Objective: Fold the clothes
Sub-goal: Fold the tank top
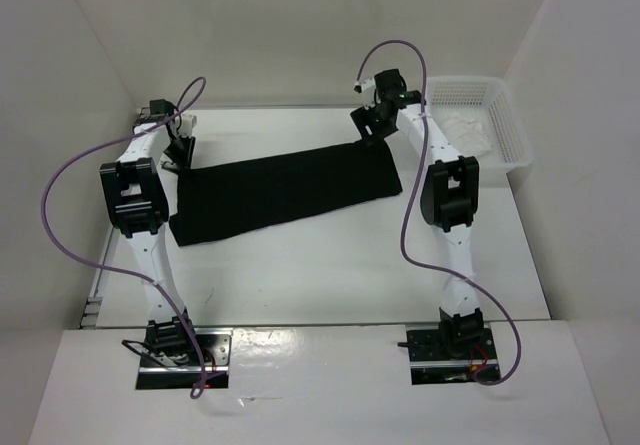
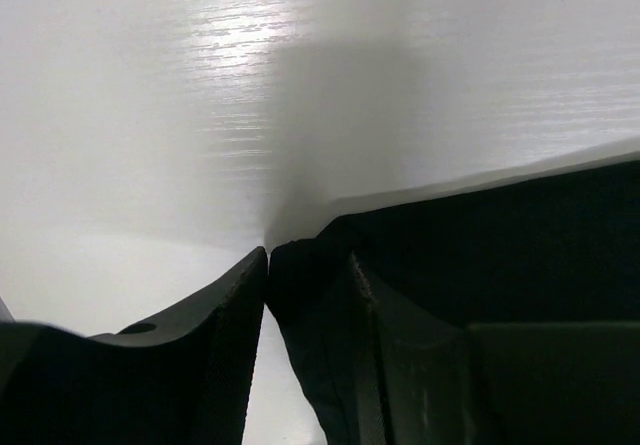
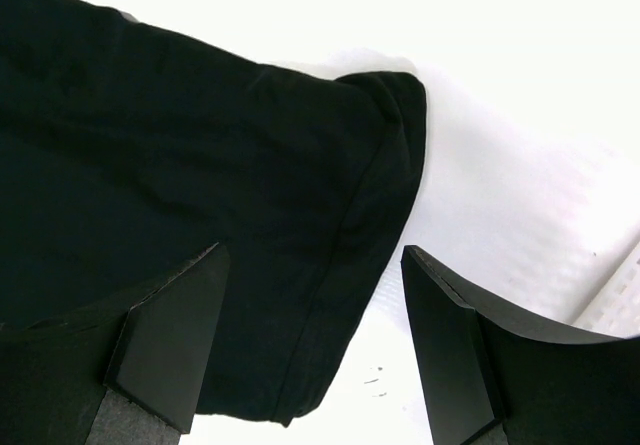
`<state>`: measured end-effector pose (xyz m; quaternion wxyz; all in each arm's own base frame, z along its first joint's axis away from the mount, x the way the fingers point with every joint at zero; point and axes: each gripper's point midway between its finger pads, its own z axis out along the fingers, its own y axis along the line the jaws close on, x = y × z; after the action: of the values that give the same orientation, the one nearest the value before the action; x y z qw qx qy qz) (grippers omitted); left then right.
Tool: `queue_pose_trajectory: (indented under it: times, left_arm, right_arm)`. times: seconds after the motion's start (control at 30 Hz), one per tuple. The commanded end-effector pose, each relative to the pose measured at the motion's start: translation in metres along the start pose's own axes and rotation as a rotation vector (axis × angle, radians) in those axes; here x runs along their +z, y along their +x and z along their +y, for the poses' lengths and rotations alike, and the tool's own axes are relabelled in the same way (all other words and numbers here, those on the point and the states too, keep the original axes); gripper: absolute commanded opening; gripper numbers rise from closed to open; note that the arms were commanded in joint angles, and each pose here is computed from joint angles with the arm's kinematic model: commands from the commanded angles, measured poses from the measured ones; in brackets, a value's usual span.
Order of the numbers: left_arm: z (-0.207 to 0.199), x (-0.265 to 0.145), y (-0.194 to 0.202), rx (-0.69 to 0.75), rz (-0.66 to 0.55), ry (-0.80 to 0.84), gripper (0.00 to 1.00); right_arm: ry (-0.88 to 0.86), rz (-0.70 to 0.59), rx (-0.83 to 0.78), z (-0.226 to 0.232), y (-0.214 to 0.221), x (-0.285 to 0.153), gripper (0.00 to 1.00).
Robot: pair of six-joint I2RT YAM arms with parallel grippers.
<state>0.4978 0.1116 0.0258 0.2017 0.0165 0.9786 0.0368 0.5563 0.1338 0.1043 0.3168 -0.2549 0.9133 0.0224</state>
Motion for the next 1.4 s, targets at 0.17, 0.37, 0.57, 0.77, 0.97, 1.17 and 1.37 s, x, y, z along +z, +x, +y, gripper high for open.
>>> queue_pose_trajectory:
  times: [0.17,0.37,0.57,0.77,0.97,1.17,1.37]
  left_arm:
    - [-0.008,0.013,0.021,0.035,0.052,0.055,0.18]
    - [-0.011,0.007,0.035,0.034,0.076,0.061,0.04]
    - [-0.01,-0.001,0.036,0.035,0.072,0.05,0.04]
    - [-0.009,-0.007,0.037,0.035,0.075,0.042,0.05]
    - [-0.009,-0.012,0.039,0.035,0.073,0.041,0.05]
    - [-0.01,-0.014,0.05,0.035,0.095,0.037,0.06]
    - [-0.009,-0.015,0.055,0.045,0.108,0.03,0.06]
  right_arm:
    - [-0.014,-0.039,0.03,-0.012,-0.025,0.008,0.78]
    - [-0.004,-0.065,0.041,-0.025,-0.033,0.014,0.79]
    - [-0.011,-0.035,0.06,-0.033,-0.019,0.033,0.79]
    - [-0.027,0.005,0.087,-0.042,0.002,0.054,0.79]
    - [-0.058,0.018,0.098,-0.041,0.011,0.067,0.77]
    - [-0.073,0.001,0.106,-0.038,0.007,0.069,0.77]
    - [-0.091,-0.025,0.112,-0.036,-0.001,0.065,0.77]
